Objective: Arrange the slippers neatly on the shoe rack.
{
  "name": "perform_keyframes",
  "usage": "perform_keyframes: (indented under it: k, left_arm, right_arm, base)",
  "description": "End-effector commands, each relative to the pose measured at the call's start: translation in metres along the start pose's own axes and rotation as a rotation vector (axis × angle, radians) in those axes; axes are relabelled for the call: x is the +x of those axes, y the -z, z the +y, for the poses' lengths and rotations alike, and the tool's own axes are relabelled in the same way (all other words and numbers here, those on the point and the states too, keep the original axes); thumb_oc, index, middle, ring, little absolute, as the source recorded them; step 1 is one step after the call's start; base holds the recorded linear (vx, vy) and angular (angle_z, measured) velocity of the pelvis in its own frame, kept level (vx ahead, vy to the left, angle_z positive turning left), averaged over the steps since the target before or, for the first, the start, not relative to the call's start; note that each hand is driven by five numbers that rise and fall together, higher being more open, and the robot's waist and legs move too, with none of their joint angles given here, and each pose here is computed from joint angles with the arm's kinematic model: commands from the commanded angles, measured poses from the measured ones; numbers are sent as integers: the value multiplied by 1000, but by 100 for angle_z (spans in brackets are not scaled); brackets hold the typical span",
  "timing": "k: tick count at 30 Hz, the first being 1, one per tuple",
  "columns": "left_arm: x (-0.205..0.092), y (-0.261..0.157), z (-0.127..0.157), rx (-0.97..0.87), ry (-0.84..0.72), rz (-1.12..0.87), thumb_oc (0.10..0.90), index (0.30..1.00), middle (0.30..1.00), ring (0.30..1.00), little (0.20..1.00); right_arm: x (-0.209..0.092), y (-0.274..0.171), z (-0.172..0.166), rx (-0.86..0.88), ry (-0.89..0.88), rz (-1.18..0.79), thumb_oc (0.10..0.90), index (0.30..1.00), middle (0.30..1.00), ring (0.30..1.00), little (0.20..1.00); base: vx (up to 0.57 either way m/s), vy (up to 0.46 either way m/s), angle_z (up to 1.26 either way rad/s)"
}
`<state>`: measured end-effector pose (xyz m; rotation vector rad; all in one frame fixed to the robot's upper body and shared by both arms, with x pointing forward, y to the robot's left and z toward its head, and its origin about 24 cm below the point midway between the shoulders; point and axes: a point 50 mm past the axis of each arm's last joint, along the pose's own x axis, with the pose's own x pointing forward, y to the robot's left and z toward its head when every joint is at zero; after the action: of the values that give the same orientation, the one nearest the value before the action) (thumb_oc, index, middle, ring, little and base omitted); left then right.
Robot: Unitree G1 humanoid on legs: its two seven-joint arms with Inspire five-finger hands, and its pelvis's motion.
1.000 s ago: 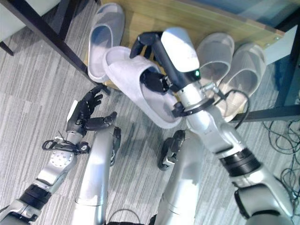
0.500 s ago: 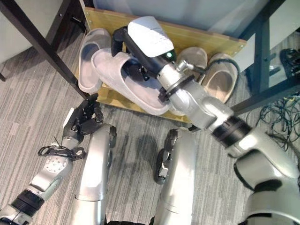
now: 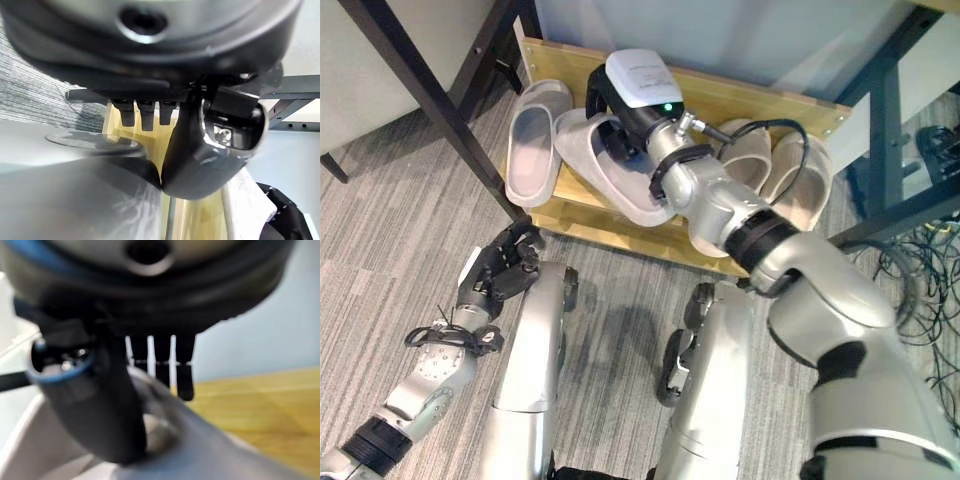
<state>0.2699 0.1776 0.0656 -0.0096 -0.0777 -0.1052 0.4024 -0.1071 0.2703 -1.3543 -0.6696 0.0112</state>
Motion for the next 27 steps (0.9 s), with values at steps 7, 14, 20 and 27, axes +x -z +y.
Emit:
perform_keyframes:
  k: [7,14,20,27]
  left_arm:
    - [-12,10,-45,-35,121,10,800,900,900,900,900]
    - [-3,0,-58,-58,129,-46,800,900,900,900,900]
    - [-1,-2,-66,-62,147,-55,800,900,900,900,900]
    - [1,-3,-70,-64,151,-61,800,900,900,900,900]
  right_arm:
    - [26,-34,-50,119,383,-4,400,300,300,300,300]
    - [31,-40,-39,75,388,43,400,300,300,300,300]
    - [35,-43,-28,75,360,89,400,300,300,300,300]
    - [35,-42,-20,104,361,127,800,900,900,900,900]
  base:
    - [-15,7,0]
    - [0,0,0]
    - [0,6,0]
    - [2,0,0]
